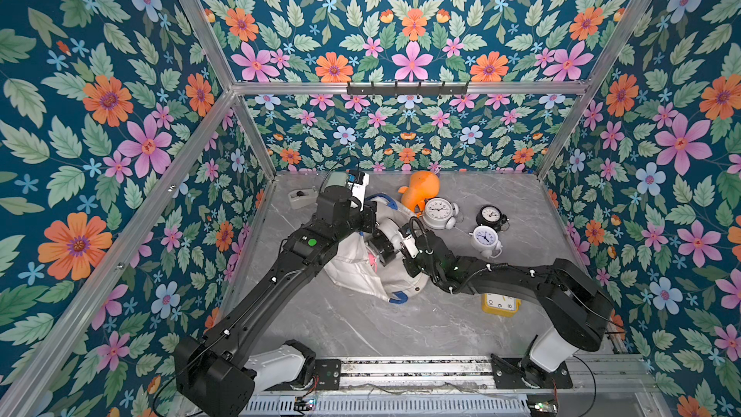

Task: Take the alarm clock out of the canvas bag
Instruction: Pick up the alarm from the canvas bag.

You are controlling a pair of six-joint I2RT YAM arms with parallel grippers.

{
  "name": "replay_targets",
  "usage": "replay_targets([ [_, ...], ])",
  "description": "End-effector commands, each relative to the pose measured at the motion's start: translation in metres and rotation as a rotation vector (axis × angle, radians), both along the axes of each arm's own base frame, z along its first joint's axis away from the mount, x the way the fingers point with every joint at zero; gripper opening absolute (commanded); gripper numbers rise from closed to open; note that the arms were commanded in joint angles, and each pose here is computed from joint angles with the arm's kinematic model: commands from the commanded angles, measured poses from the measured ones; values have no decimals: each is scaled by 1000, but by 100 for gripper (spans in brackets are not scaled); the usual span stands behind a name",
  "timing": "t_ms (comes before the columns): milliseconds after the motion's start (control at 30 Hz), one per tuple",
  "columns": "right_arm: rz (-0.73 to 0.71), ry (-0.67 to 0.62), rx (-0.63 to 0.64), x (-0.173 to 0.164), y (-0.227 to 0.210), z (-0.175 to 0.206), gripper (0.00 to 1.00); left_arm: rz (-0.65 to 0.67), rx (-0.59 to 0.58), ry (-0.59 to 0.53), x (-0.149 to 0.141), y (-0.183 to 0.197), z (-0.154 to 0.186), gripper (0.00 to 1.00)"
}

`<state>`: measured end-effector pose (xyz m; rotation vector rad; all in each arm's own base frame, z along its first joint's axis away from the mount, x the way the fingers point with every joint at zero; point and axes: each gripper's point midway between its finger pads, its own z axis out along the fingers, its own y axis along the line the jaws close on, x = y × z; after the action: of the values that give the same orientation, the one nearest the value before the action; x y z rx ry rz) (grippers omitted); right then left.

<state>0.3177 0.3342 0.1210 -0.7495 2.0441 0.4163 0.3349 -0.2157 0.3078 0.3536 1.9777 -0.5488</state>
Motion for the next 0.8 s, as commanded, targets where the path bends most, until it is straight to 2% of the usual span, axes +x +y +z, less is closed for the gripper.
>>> replay_targets([
  [0, 48, -26, 92, -3, 13, 29, 0, -12, -38, -62, 1, -3, 21, 0],
  [267, 104, 54, 126, -25, 11, 51, 0, -2, -31, -69, 2, -1, 22, 0],
  [767, 88, 167, 70, -46, -9, 72, 0, -4, -30, -65, 2, -2, 19, 0],
])
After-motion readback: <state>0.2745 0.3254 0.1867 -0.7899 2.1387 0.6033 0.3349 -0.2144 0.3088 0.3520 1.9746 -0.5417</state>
